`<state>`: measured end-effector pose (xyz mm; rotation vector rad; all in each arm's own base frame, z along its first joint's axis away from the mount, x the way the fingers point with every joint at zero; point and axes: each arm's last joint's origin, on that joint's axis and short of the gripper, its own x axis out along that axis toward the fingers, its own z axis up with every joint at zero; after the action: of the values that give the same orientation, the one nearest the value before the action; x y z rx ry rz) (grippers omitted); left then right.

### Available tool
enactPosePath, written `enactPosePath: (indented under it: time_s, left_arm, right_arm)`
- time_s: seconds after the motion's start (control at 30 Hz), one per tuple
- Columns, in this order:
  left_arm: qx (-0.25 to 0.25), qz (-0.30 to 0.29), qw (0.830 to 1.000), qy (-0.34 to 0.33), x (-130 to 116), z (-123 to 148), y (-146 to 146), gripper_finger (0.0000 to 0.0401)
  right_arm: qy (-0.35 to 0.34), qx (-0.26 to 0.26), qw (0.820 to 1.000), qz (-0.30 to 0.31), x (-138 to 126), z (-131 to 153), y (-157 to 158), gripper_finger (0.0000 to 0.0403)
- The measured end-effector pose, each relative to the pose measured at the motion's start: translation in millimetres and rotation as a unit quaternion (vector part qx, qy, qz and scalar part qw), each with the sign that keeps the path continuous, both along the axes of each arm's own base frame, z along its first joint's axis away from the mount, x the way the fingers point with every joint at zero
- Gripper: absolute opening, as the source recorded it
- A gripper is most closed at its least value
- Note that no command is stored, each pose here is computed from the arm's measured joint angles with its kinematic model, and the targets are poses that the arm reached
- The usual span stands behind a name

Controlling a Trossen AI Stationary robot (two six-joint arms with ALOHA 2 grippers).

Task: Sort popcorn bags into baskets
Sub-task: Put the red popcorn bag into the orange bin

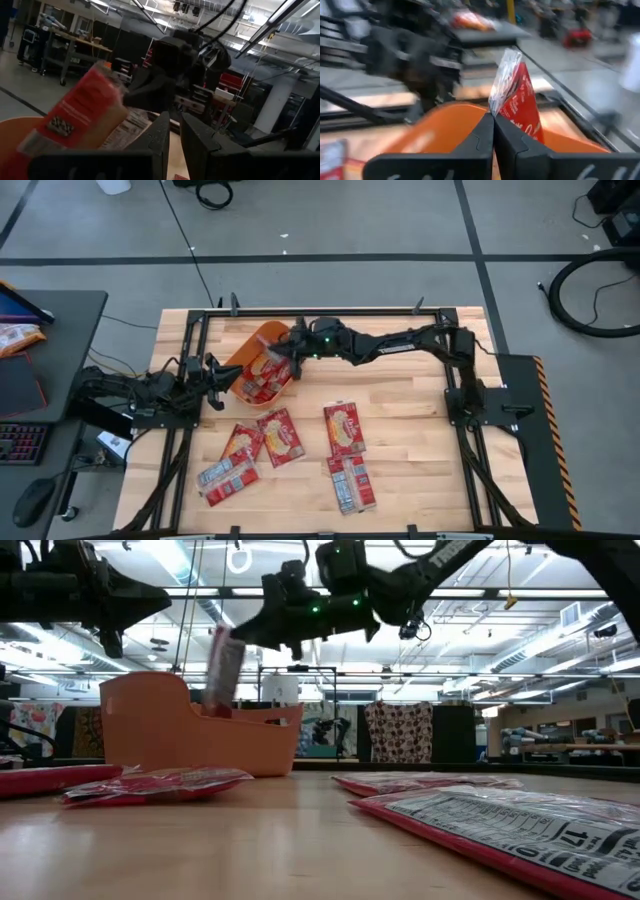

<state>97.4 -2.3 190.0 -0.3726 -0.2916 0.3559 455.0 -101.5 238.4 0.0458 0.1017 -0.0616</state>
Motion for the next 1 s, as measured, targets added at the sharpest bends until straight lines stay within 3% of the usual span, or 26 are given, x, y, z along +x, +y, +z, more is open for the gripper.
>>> enactPosePath:
  time_s: [0.1,0.4,0.47,0.6,0.77,0.9,1.0]
  left_arm:
    - [0.0,0.0,1.0,0.0,0,0,0,0.0048]
    - [0.002,0.0,1.0,0.001,0,0,0,0.0048]
    - [0.002,0.0,1.0,0.001,0,0,0,0.0048]
    - [0.0,-0.001,1.0,-0.001,0,0,0,0.0048]
    - [0.0,-0.001,1.0,0.0,0,0,0,0.0048]
    - [-0.008,-0.02,1.0,-0.002,1,-1,-1,0.0048]
    - [0.005,-0.088,0.996,-0.004,2,-1,-5,0.0048]
  right_arm:
    - [-0.016,0.008,1.0,0.021,6,-9,2,0.0032]
    - [0.045,0.028,0.998,0.017,8,-17,2,0.0099]
    - [0.075,0.024,0.997,-0.009,8,-14,0,0.0106]
    - [0.175,-0.029,0.977,-0.121,7,-8,-7,0.0108]
    - [0.263,-0.105,0.94,-0.191,6,10,-4,0.0106]
    - [0.309,-0.127,0.925,-0.182,4,23,7,0.0106]
    - [0.334,-0.126,0.924,-0.14,-1,32,22,0.0106]
